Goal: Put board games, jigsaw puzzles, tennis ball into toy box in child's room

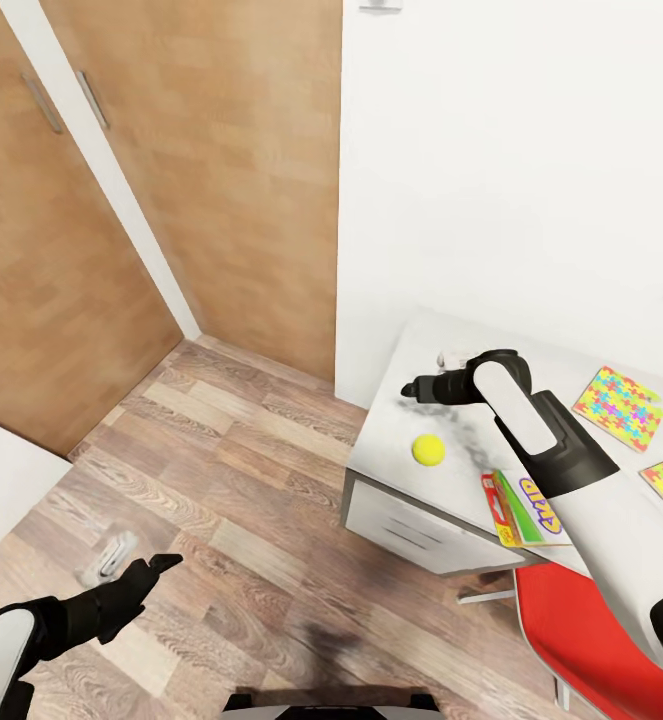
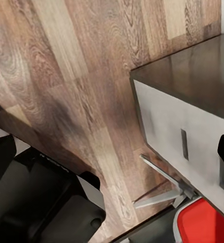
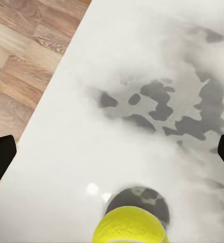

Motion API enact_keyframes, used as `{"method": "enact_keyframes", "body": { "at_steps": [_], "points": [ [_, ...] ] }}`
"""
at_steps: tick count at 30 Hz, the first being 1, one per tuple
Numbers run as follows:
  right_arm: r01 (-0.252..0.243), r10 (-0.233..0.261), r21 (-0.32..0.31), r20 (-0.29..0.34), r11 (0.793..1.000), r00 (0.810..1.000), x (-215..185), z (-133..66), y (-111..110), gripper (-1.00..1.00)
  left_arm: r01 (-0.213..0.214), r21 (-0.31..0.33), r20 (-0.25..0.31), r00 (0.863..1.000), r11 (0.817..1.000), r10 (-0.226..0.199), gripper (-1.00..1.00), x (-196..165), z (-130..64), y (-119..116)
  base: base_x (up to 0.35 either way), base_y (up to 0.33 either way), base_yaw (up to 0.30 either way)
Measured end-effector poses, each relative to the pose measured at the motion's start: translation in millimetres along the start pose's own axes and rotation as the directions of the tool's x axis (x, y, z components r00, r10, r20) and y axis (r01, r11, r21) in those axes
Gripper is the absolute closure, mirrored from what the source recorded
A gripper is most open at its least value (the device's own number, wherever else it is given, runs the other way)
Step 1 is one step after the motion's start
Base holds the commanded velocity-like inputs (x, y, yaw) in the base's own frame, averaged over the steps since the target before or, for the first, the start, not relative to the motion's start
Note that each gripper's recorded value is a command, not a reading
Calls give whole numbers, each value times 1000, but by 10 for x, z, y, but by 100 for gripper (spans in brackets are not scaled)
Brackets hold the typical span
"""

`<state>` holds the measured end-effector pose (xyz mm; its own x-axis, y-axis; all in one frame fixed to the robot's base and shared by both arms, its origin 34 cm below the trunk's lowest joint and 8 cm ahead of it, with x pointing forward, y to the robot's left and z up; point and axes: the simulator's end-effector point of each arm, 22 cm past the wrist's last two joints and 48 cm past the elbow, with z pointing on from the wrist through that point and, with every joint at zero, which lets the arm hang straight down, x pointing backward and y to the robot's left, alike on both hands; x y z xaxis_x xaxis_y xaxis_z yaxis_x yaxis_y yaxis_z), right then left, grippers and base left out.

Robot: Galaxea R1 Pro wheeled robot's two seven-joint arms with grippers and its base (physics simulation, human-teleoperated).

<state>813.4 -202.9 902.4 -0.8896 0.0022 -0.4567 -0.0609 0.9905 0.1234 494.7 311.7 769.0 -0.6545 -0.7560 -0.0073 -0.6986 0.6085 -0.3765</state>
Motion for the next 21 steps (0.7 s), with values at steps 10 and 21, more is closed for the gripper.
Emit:
{"method": "enact_keyframes", "body": {
  "at_steps": [10, 21],
  "points": [
    [-2, 3, 21, -27, 1000, 1000, 101, 68, -62, -100, -2, -24, -7, 1000, 1000, 2, -100, 100, 39, 44, 0, 0, 1],
    [-4, 4, 16, -40, 1000, 999, 153, 102, -11, -100, 3, -45, -9, 1000, 999, -4, -100, 147, 36, 136, 0, 0, 0]
  ]
}}
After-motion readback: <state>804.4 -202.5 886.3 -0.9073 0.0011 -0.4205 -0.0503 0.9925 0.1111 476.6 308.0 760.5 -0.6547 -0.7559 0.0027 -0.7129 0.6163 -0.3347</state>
